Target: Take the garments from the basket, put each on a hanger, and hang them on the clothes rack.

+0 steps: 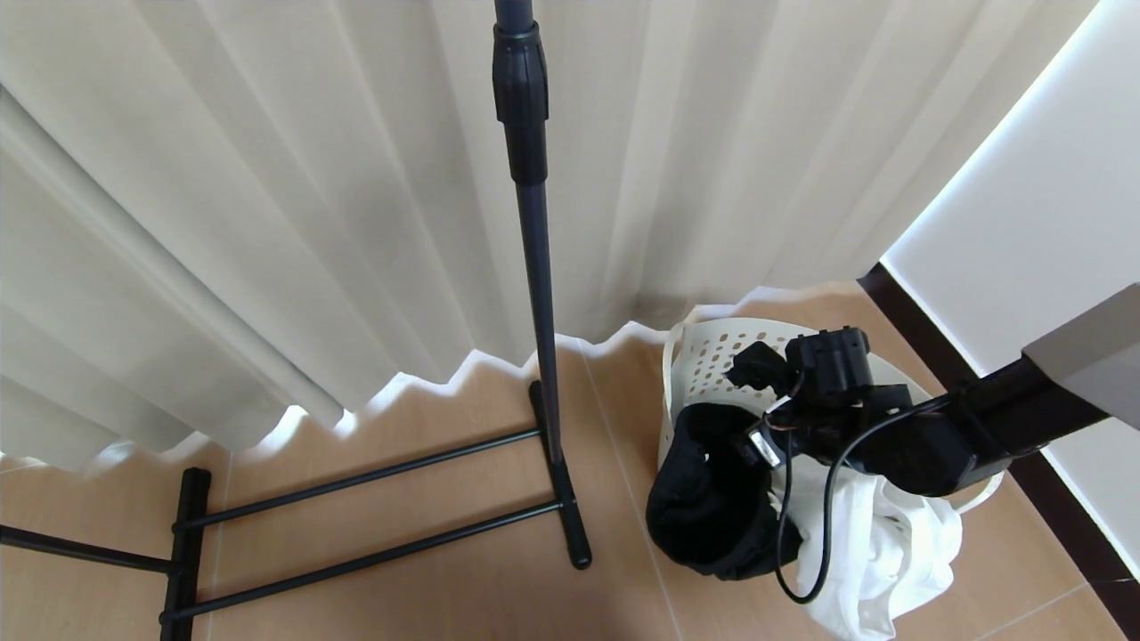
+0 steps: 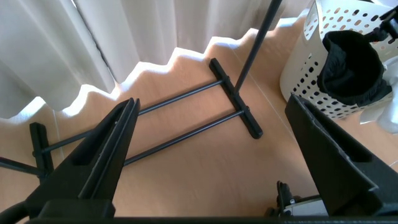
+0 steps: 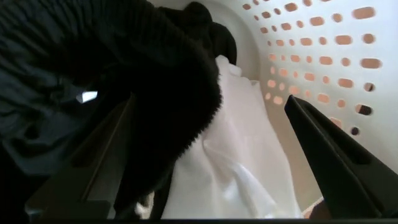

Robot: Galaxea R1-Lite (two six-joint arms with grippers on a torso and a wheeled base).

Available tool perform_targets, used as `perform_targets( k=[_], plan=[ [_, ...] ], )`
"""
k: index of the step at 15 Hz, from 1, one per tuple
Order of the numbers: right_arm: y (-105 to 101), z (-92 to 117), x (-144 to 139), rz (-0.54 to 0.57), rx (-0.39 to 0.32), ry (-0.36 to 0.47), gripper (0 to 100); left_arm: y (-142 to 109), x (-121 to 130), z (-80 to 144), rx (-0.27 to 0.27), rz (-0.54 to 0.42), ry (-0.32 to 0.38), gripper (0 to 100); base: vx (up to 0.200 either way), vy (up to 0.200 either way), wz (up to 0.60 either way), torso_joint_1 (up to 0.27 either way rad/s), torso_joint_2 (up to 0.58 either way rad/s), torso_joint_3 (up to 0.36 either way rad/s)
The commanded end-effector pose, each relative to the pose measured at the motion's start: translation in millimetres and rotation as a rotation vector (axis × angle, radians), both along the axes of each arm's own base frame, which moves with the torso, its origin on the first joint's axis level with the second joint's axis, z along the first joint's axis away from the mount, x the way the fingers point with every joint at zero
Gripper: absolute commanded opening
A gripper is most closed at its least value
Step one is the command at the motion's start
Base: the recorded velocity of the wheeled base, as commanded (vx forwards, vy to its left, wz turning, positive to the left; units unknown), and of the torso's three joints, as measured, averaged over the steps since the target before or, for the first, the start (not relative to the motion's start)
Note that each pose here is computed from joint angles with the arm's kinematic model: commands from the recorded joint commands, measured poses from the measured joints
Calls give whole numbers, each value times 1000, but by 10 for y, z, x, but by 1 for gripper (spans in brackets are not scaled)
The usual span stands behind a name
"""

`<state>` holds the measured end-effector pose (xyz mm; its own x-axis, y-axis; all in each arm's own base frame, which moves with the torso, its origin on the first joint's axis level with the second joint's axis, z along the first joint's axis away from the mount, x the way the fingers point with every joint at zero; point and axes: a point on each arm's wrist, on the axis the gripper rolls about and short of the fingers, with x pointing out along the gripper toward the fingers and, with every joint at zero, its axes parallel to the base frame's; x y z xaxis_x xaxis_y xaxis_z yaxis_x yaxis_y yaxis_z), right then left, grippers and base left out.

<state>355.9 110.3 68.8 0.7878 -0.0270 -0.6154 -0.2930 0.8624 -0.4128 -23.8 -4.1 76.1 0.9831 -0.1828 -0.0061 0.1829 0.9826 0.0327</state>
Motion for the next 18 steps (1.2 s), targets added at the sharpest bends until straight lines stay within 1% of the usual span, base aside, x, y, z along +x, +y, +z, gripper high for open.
perform_targets(
  k=[1, 4, 8, 9, 12, 13, 15, 16, 17, 18],
  plan=[
    [29, -255, 118, -2, -12, 36, 100, 0, 1, 1, 0, 0, 0, 100, 0, 0, 0, 0, 0, 0],
    [59, -264, 309, -9, -3, 6, 100, 0, 1, 0, 0, 0, 2, 100, 0, 0, 0, 0, 0, 0],
    [57, -344, 408, -18, 0, 0, 100, 0, 1, 0, 0, 0, 2, 100, 0, 0, 0, 0, 0, 0],
    [50, -358, 429, -21, 0, -2, 0, 0, 1, 0, 0, 0, 2, 100, 0, 0, 0, 0, 0, 0],
    [26, -370, 432, -27, 15, 3, 0, 0, 1, 1, 0, 0, 0, 100, 0, 0, 0, 0, 0, 0],
    [15, -352, 414, -44, 38, 2, 0, 0, 1, 1, 0, 0, 0, 100, 0, 0, 0, 0, 0, 0],
    [4, -202, 267, -75, 100, -16, 0, 0, 1, 0, 0, 0, 2, 100, 0, 0, 0, 0, 0, 0],
    [-7, -55, 66, -74, 145, -48, 0, 0, 1, 1, -2, 0, 0, 100, 0, 0, 0, 0, 0, 0],
    [24, 142, -194, -32, 192, -107, 0, 0, 1, 1, -2, 0, 0, 100, 0, 0, 0, 0, 0, 0],
    [19, 273, -410, -11, 221, -148, 0, 0, 1, 1, -2, 0, 0, 100, 0, 0, 0, 0, 0, 0]
  ],
)
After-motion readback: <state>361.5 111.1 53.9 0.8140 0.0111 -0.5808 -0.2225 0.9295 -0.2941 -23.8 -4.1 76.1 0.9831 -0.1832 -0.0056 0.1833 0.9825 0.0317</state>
